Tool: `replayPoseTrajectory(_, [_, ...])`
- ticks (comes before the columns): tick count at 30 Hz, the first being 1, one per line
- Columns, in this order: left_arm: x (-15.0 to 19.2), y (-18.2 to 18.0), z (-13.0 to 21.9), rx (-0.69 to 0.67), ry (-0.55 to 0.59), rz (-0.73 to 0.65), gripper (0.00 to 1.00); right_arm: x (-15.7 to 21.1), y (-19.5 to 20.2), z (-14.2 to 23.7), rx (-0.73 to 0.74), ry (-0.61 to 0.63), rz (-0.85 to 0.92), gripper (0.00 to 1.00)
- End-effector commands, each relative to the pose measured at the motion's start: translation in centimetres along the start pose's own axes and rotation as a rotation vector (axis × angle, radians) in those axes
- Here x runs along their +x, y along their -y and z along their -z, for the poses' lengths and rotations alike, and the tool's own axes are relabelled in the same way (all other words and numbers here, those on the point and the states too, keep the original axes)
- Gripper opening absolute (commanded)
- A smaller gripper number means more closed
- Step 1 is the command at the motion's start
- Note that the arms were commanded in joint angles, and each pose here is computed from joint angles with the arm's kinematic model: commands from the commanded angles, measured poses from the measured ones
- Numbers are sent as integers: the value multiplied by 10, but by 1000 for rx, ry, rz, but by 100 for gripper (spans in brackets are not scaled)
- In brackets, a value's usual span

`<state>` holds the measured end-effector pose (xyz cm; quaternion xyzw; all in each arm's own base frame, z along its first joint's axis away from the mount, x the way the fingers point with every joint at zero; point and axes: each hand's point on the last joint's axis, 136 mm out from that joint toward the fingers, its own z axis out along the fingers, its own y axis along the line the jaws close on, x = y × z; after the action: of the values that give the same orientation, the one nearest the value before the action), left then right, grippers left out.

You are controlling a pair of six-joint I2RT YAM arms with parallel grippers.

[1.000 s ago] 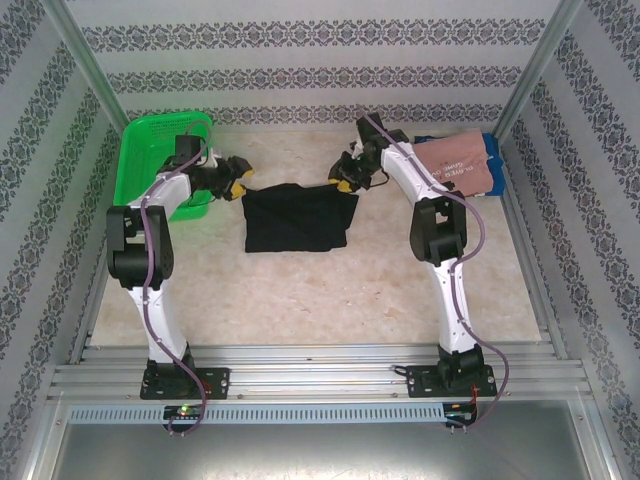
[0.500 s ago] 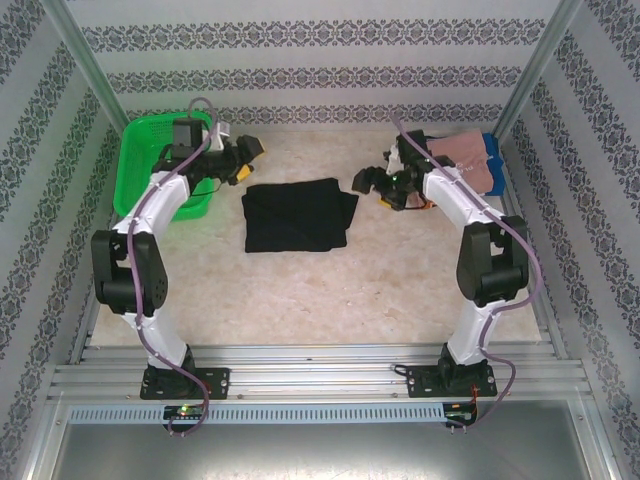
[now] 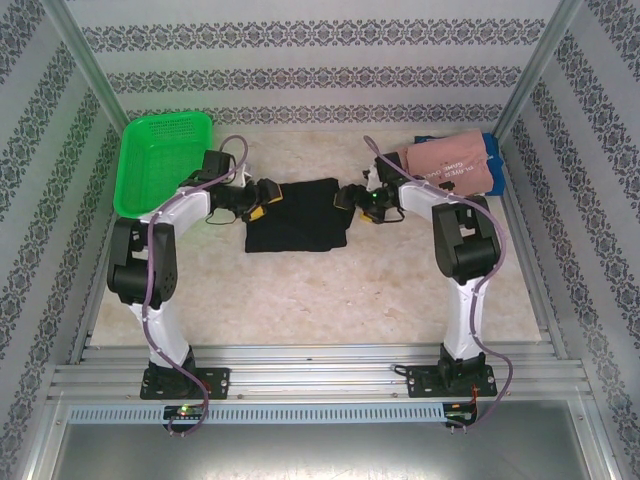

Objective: Fold and stack the t-shirts

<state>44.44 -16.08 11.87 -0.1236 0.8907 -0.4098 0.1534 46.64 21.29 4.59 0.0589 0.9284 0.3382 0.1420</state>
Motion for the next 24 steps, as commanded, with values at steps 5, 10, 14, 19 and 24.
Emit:
replayPoseTrajectory(5, [19, -42, -18, -86, -67, 5, 74, 2, -36, -36, -99, -37, 58, 90])
replayPoseTrajectory(10, [24, -52, -23, -106, -87, 2, 74, 13, -45, -42, -66, -85, 100, 90])
replayPoseTrajectory(14, [26, -59, -27, -112, -99, 8, 73, 29, -36, -43, 38, -154, 144, 90])
replayPoseTrajectory(19, [25, -55, -27, -100, -93, -1, 73, 41, -28, -46, 168, -212, 206, 87])
replayPoseTrajectory(24, [4, -16, -7, -28, -13, -45, 74, 47, -23, -53, 284, -261, 224, 72])
